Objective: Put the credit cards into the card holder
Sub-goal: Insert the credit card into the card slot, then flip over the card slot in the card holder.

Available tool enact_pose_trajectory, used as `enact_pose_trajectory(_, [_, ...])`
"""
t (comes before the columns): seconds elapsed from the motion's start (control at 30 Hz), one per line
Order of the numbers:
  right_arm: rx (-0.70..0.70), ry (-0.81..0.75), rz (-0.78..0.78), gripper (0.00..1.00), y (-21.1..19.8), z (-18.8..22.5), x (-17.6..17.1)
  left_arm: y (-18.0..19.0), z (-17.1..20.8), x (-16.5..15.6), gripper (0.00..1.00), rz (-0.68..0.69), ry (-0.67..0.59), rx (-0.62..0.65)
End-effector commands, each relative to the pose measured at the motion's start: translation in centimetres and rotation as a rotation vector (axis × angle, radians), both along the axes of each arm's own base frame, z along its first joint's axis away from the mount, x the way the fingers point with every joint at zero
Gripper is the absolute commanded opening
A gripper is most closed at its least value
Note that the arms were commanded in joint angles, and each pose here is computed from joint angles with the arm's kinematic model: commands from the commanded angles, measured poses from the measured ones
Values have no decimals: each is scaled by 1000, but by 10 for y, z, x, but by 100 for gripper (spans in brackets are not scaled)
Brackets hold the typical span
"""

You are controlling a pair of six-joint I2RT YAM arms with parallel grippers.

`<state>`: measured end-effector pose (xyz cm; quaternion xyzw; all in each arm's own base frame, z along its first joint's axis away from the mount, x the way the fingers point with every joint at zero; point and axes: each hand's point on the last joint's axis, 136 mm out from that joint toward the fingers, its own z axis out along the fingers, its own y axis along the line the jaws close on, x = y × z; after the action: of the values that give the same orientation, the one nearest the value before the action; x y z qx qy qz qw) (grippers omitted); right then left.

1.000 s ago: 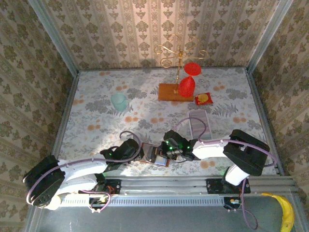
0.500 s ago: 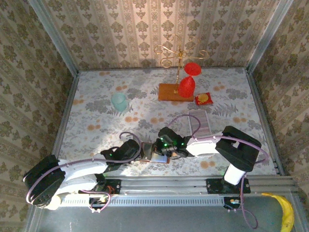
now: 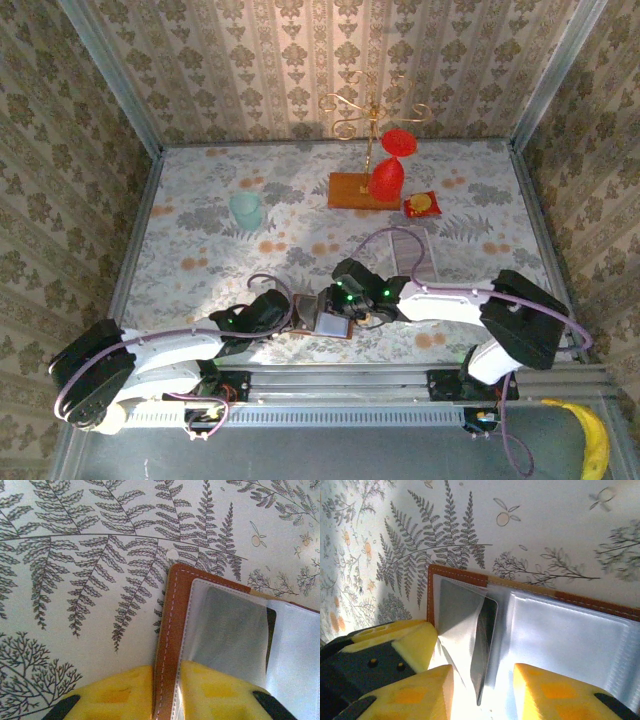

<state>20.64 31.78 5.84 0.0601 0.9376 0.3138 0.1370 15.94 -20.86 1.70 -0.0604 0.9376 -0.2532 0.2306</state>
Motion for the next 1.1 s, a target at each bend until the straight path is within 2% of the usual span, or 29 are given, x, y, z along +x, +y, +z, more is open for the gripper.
enact_pose_trajectory(0.0, [-138,-23,-13,37,-32,-7,-5,13,-26,-18,22,-12,89,57])
enact_pose_trajectory(0.2, [-169,-6,-21,38,-41,-18,-10,10,-26,-19,22,-18,88,54])
enact_pose_trajectory(0.73, [-143,42,5,39,-24,-38,-12,5,-28,-22,22,-33,92,60])
enact_pose_trajectory(0.93, [-119,39,-3,47,-17,-33,-10,5,-28,-22,22,-33,91,62])
enact_pose_trajectory(1.07, [-96,38,0,48,-11,-28,-10,7,-27,-22,22,-27,88,60])
